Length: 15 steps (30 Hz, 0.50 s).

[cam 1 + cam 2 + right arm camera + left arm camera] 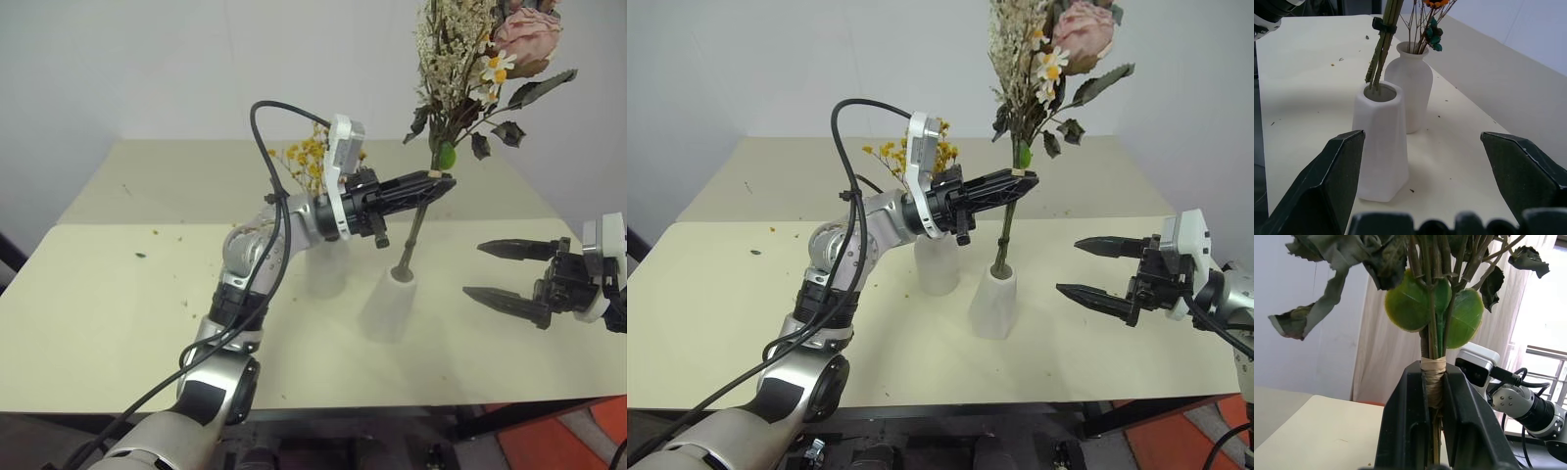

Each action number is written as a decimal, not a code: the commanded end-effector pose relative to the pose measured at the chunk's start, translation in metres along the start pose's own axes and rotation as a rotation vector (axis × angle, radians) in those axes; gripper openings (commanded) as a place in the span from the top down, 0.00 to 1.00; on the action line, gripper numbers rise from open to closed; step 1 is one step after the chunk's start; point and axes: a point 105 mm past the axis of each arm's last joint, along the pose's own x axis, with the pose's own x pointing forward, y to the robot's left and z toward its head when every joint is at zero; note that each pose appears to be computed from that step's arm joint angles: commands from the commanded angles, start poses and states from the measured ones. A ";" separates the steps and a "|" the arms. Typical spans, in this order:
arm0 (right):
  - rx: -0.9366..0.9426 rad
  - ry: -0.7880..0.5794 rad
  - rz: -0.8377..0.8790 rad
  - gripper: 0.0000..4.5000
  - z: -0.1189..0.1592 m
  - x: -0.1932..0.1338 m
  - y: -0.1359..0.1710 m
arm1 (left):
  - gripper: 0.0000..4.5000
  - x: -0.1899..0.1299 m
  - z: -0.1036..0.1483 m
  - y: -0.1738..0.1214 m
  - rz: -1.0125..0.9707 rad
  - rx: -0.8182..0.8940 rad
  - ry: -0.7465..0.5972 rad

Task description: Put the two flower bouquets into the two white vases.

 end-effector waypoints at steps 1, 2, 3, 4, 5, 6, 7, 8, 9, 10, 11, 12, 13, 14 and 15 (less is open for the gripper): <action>-0.041 -0.038 -0.015 0.01 0.013 -0.004 0.000 | 0.97 0.007 0.009 -0.004 -0.024 0.055 -0.021; -0.041 -0.038 -0.016 0.01 0.013 -0.004 0.000 | 0.97 0.007 0.007 -0.004 -0.020 0.060 -0.017; -0.041 -0.038 -0.017 0.01 0.013 -0.004 0.000 | 0.97 0.007 0.005 -0.003 -0.018 0.065 -0.013; -0.041 -0.039 -0.017 0.01 0.013 -0.004 0.000 | 0.97 0.008 0.003 -0.003 -0.017 0.071 -0.011; -0.040 -0.040 -0.017 0.01 0.014 -0.003 0.000 | 0.97 0.008 0.002 -0.003 -0.018 0.075 -0.009; -0.040 -0.041 -0.017 0.01 0.013 -0.003 0.000 | 0.97 0.008 0.001 -0.003 -0.016 0.076 -0.008; -0.040 -0.041 -0.018 0.01 0.013 -0.003 0.001 | 0.97 0.009 0.000 -0.002 -0.014 0.078 -0.006; -0.039 -0.041 -0.018 0.01 0.013 -0.003 0.001 | 0.97 0.009 -0.001 -0.002 -0.011 0.078 -0.003; -0.039 -0.042 -0.019 0.01 0.013 -0.003 0.001 | 0.97 0.009 -0.003 -0.001 -0.008 0.080 0.003; -0.038 -0.042 -0.021 0.01 0.013 -0.004 0.002 | 0.97 0.009 -0.005 -0.001 -0.005 0.082 0.008; -0.038 -0.043 -0.022 0.01 0.013 -0.004 0.002 | 0.97 0.008 -0.007 0.000 -0.003 0.082 0.013; -0.038 -0.043 -0.022 0.01 0.013 -0.004 0.002 | 0.97 0.008 -0.008 0.000 -0.001 0.081 0.018; -0.038 -0.043 -0.023 0.01 0.013 -0.004 0.002 | 0.97 0.008 -0.010 0.000 0.000 0.080 0.023; -0.038 -0.043 -0.024 0.01 0.013 -0.004 0.002 | 0.97 0.008 -0.010 0.000 0.001 0.079 0.025; -0.037 -0.043 -0.024 0.01 0.013 -0.004 0.002 | 0.97 0.007 -0.012 -0.001 0.000 0.077 0.030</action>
